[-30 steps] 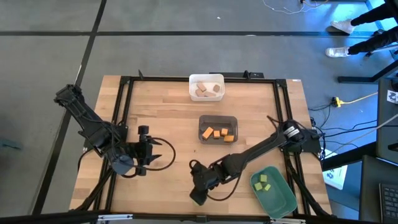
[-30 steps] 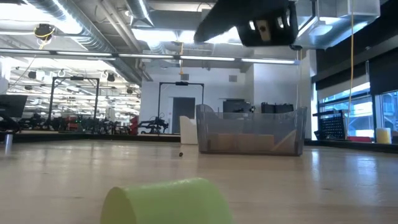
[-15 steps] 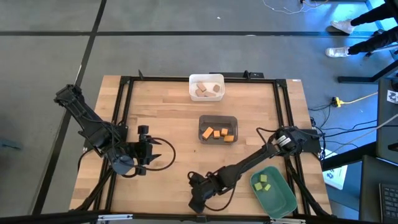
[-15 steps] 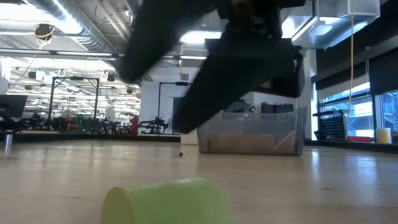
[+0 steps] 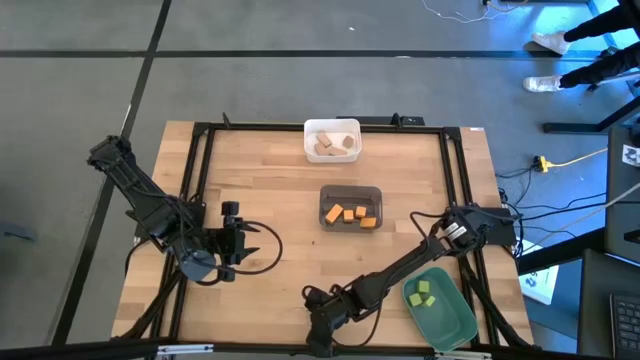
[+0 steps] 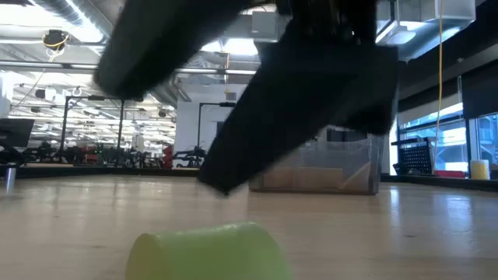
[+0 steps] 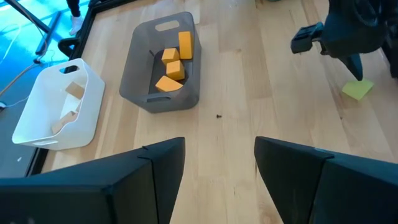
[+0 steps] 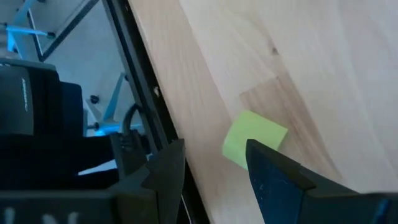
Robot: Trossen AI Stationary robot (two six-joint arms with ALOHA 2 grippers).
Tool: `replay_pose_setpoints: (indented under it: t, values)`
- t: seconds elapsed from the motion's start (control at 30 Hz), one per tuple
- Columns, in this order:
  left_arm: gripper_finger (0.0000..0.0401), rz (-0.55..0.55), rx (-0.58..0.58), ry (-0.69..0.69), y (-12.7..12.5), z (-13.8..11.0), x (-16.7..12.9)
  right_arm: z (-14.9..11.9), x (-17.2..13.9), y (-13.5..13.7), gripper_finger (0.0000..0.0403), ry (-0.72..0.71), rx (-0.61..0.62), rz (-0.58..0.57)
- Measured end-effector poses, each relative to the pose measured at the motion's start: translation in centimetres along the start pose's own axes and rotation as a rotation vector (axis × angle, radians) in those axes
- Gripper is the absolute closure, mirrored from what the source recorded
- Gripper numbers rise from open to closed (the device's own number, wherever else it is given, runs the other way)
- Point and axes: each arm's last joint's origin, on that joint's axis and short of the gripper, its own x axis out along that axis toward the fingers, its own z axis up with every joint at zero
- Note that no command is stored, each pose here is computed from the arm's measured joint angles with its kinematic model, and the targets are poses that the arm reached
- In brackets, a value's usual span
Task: Sort & place blocks by color
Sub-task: Put the green block into the green bin
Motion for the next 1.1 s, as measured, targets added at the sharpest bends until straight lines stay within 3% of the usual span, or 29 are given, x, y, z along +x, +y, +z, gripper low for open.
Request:
replay_pose_setpoints:
  t: [0.3, 0.53, 0.93, 1.1]
  values:
    - [0.0215, 0.003, -0.007, -0.002, 0.0, 0.0, 0.0, -0.2, 1.5, -0.4, 0.0233, 0.017, -0.011, 0.011]
    - [0.0215, 0.003, -0.023, -0.001, 0.0, 0.0, 0.0, -0.1, 1.5, -0.7, 0.0233, -0.039, -0.041, -0.042]
    - [0.0215, 0.002, -0.023, -0.002, 0.0, 0.0, 0.0, 0.9, 1.0, -3.2, 0.0234, 0.019, -0.065, -0.231]
    - [0.0215, 0.002, -0.023, -0.002, 0.0, 0.0, 0.0, 1.8, 0.8, -3.5, 0.0249, 0.026, -0.117, -0.25]
